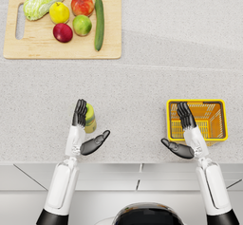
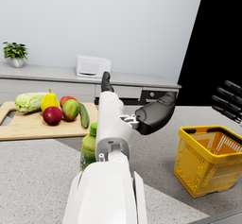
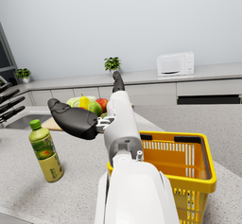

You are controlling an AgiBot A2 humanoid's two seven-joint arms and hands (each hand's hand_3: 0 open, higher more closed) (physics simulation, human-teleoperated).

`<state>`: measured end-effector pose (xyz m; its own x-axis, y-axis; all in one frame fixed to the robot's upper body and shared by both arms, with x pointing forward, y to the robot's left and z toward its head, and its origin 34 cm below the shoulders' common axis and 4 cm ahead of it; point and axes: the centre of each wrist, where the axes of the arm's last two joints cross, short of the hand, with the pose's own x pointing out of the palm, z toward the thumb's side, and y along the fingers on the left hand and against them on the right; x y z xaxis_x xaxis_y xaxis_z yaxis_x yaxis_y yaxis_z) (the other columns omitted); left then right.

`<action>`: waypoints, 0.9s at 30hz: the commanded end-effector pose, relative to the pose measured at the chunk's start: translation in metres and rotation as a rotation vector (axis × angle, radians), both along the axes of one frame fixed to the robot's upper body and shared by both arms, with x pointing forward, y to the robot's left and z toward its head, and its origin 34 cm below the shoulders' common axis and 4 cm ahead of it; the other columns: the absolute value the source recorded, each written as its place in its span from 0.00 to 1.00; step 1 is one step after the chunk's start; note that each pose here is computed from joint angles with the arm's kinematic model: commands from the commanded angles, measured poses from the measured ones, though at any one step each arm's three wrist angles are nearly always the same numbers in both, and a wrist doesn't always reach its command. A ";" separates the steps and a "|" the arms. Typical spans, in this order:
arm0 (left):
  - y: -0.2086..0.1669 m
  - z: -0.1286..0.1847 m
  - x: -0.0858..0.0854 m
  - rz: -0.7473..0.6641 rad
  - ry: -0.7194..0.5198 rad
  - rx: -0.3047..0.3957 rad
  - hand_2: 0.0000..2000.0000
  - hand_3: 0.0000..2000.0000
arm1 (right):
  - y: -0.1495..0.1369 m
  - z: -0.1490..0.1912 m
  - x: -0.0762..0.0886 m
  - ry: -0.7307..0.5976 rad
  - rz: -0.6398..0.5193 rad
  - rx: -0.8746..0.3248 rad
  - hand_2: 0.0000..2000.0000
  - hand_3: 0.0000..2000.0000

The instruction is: Pick up the green tea and place it into the yellow basket

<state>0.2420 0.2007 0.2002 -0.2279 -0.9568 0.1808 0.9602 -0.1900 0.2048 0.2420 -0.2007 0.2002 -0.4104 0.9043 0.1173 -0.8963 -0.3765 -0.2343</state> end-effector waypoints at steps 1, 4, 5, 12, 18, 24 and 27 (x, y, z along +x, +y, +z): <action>0.000 0.000 0.000 0.000 0.000 0.000 0.00 0.00 | 0.000 0.000 0.000 0.000 0.000 0.000 0.00 0.00; 0.000 0.000 0.000 0.000 0.000 0.000 0.00 0.00 | 0.000 0.000 0.000 0.000 0.000 0.000 0.00 0.00; 0.000 0.000 0.000 0.000 0.000 0.000 0.00 0.00 | 0.000 0.000 0.000 0.000 0.000 0.000 0.00 0.00; 0.000 0.000 0.000 0.000 0.000 0.000 0.00 0.00 | 0.000 0.000 0.000 0.000 0.000 0.000 0.00 0.00; 0.015 0.019 0.004 0.023 -0.180 0.003 0.00 0.00 | -0.006 0.026 0.004 -0.162 -0.130 0.059 0.00 0.00; 0.033 0.019 0.011 0.172 -0.243 0.235 0.00 0.00 | -0.037 0.040 -0.001 -0.311 -0.374 -0.138 0.00 0.00; 0.032 -0.001 0.020 0.182 -0.176 0.305 0.00 0.00 | -0.044 0.051 -0.006 -0.374 -0.439 -0.187 0.00 0.00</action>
<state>0.2552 0.2291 0.2062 -0.0564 -0.9856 -0.1592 0.9261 -0.1112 0.3604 0.2394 -0.2354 0.2391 -0.0127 0.9877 -0.1556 -0.8692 -0.0879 -0.4866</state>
